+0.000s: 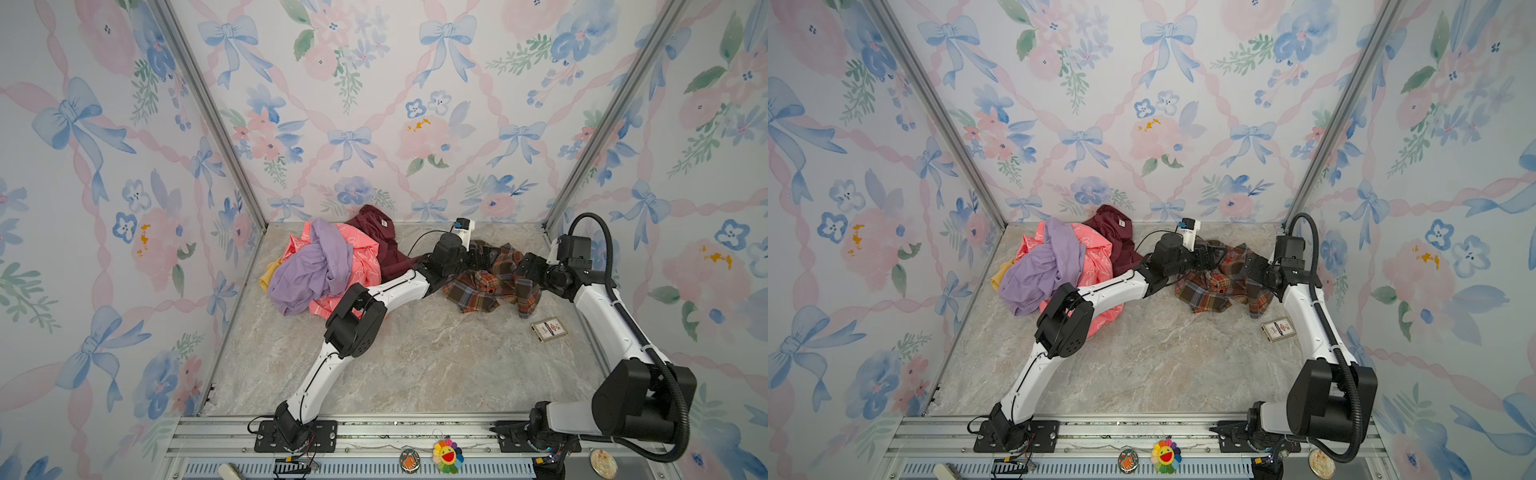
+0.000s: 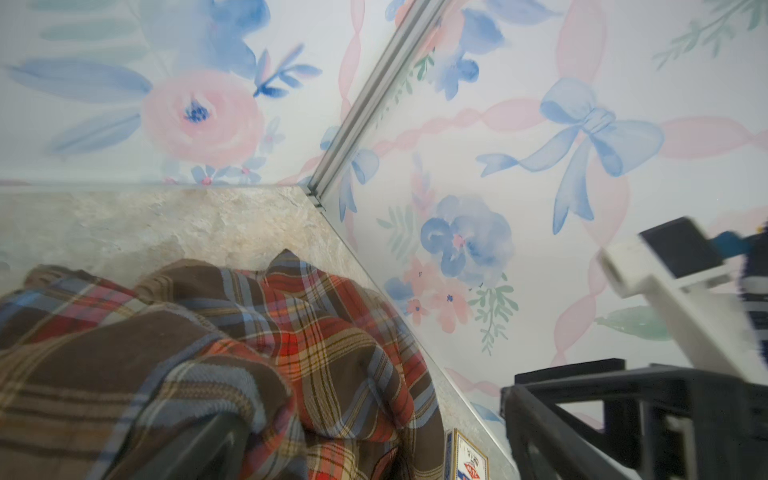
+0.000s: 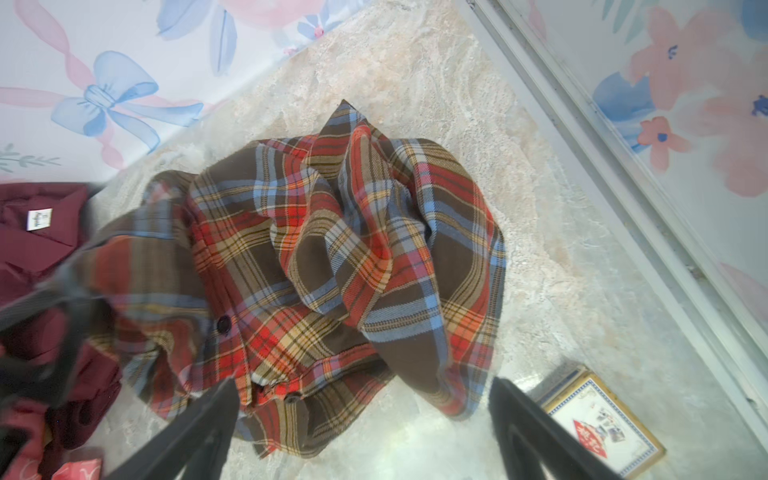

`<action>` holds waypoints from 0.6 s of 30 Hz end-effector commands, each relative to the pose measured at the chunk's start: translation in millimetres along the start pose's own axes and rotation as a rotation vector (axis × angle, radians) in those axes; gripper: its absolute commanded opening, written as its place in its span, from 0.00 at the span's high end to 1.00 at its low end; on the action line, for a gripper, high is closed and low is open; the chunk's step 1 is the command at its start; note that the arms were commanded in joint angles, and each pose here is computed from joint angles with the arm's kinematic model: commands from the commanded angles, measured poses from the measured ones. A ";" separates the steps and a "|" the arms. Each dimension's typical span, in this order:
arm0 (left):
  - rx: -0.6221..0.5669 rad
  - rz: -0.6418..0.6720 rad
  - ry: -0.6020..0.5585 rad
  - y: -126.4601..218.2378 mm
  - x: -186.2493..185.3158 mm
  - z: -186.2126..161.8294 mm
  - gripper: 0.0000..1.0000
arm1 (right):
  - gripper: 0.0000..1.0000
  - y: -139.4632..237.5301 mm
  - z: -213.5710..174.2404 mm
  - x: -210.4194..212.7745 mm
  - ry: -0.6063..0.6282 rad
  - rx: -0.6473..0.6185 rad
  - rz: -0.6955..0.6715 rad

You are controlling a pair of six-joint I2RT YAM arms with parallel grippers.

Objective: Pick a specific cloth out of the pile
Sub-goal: 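Open both grippers to release the plaid shirt and draw them back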

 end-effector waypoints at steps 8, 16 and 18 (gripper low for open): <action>0.193 -0.039 0.091 -14.2 -10.3 -49.4 0.02 | 0.03 29.1 13.8 -5.4 -0.102 -0.173 0.097; 0.167 -0.095 0.026 34.2 -38.0 7.4 0.02 | 0.03 84.7 35.9 -13.3 -0.109 -0.307 0.055; 0.176 -0.108 0.069 47.8 -42.9 13.8 0.07 | 0.03 96.7 36.7 -17.0 -0.106 -0.344 0.035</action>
Point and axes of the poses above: each gripper's point midway between its finger pads, its own y axis back along the fingers, its own x axis along the line the jaws close on, z = x × y, the point moved 2 cm from there along y, back along the fingers, and after that the axes turned 5 degrees about -y, right-handed, at the moved point
